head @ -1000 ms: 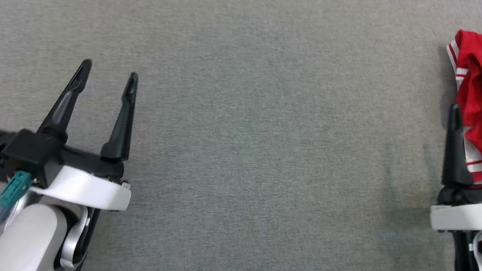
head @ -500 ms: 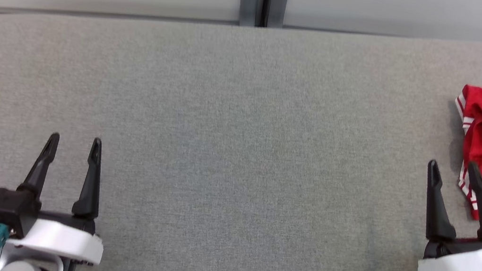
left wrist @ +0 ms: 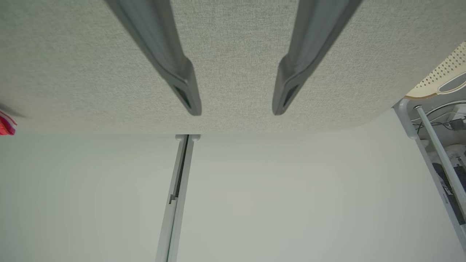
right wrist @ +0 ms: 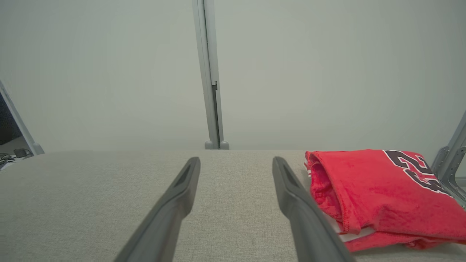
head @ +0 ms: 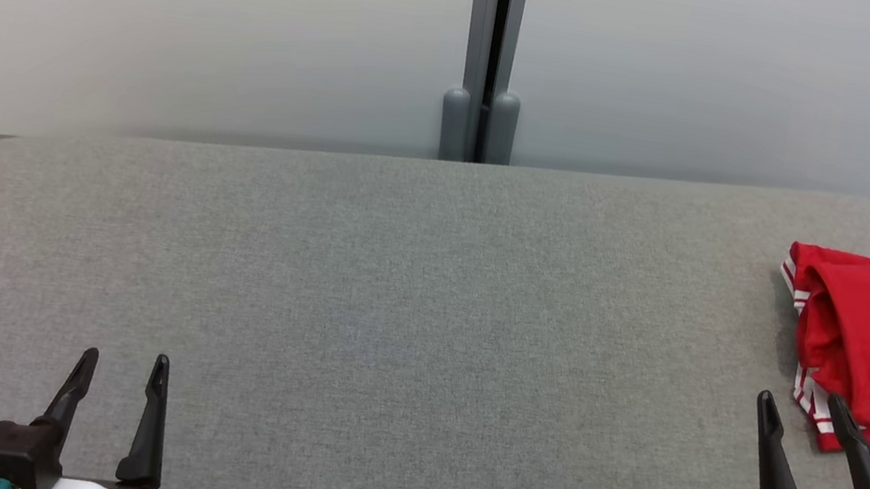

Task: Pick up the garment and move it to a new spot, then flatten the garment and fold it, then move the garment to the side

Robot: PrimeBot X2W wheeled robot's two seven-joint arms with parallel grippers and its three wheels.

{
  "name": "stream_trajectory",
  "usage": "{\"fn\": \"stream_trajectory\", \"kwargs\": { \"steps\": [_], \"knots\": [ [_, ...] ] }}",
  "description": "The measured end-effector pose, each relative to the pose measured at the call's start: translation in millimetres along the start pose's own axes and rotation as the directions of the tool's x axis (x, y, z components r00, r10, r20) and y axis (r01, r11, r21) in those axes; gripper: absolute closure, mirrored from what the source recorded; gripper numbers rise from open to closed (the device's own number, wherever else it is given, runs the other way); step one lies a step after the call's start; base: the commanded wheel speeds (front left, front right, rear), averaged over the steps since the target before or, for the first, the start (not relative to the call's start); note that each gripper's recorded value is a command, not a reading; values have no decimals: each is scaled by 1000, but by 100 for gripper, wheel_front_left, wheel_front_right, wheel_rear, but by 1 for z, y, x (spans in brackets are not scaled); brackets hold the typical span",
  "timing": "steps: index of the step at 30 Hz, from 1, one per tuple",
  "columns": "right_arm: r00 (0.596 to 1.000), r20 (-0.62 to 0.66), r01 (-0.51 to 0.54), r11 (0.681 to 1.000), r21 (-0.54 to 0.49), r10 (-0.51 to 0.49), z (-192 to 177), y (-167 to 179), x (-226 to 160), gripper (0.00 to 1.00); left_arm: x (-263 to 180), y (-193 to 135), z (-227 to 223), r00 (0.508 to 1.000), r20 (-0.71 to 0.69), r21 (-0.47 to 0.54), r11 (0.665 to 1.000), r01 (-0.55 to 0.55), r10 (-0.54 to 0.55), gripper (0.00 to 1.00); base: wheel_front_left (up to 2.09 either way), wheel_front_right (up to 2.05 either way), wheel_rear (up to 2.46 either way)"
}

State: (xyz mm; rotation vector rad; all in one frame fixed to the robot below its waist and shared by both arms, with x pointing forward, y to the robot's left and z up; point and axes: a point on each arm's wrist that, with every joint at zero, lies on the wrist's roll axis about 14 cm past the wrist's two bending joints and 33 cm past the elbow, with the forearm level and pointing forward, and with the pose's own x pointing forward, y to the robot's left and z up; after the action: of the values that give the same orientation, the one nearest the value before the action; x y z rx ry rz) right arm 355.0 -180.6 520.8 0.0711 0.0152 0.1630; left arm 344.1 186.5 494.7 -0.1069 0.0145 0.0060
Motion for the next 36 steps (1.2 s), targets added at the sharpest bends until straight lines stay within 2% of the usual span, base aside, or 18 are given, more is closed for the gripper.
{"fn": "stream_trajectory", "kwargs": {
  "steps": [36],
  "knots": [
    [1000,3,-10,1000,12,10,4,8,-7,0,-8,-2,6,1000,6,-4,1000,-13,13,0,0,0,0]
  ]
}}
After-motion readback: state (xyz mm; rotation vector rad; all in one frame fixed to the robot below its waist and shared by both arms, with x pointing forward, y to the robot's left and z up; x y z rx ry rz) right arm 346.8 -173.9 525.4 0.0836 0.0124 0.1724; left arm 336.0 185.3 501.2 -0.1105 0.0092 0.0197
